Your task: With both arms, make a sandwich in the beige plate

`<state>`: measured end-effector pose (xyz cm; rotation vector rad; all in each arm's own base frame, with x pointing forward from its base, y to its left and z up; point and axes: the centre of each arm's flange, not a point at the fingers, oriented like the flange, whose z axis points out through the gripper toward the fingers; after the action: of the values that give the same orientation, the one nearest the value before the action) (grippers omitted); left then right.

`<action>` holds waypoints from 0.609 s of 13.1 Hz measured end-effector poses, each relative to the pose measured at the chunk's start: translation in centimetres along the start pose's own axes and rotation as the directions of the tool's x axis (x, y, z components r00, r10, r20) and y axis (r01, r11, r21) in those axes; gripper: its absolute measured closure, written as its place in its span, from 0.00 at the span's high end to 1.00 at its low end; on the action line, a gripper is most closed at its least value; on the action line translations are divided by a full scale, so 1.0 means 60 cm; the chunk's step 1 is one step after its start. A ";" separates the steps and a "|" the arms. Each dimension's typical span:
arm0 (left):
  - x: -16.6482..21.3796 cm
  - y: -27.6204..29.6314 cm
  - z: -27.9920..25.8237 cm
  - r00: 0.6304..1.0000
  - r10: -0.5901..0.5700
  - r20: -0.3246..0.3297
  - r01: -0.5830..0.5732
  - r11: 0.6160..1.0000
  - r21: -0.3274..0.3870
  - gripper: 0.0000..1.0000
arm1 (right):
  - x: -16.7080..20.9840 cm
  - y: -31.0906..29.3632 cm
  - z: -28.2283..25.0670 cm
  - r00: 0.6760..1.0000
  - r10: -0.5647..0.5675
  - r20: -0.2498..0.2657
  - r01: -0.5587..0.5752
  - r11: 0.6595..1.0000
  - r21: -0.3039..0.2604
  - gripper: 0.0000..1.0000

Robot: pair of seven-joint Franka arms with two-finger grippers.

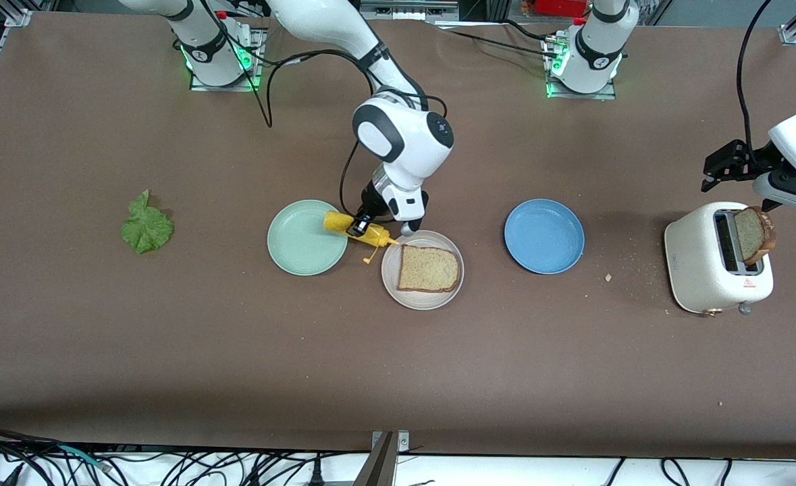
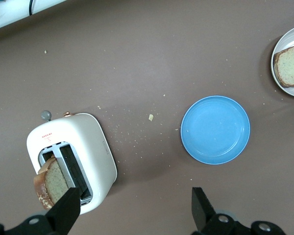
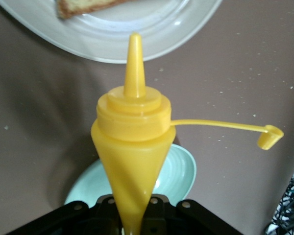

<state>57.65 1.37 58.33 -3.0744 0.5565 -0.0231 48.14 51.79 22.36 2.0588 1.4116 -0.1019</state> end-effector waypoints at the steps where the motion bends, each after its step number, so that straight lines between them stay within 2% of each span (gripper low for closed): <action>1: -0.001 -0.002 0.000 1.000 -0.002 0.000 0.002 1.000 0.000 1.00 | 0.003 -0.007 0.005 1.000 0.002 0.007 -0.002 1.000 -0.006 0.11; 4: -0.006 -0.015 0.000 1.000 -0.017 0.000 0.017 1.000 0.000 1.00 | 0.010 -0.009 0.027 0.999 0.027 0.024 -0.026 1.000 -0.016 0.11; 8: -0.007 -0.017 0.000 1.000 -0.019 0.000 0.019 1.000 0.001 1.00 | 0.023 -0.001 0.034 0.998 0.053 0.018 -0.052 0.998 -0.032 0.05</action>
<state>57.62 2.47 58.33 -3.0792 0.5267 -0.0228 49.22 51.86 20.14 2.0623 1.3383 -0.0766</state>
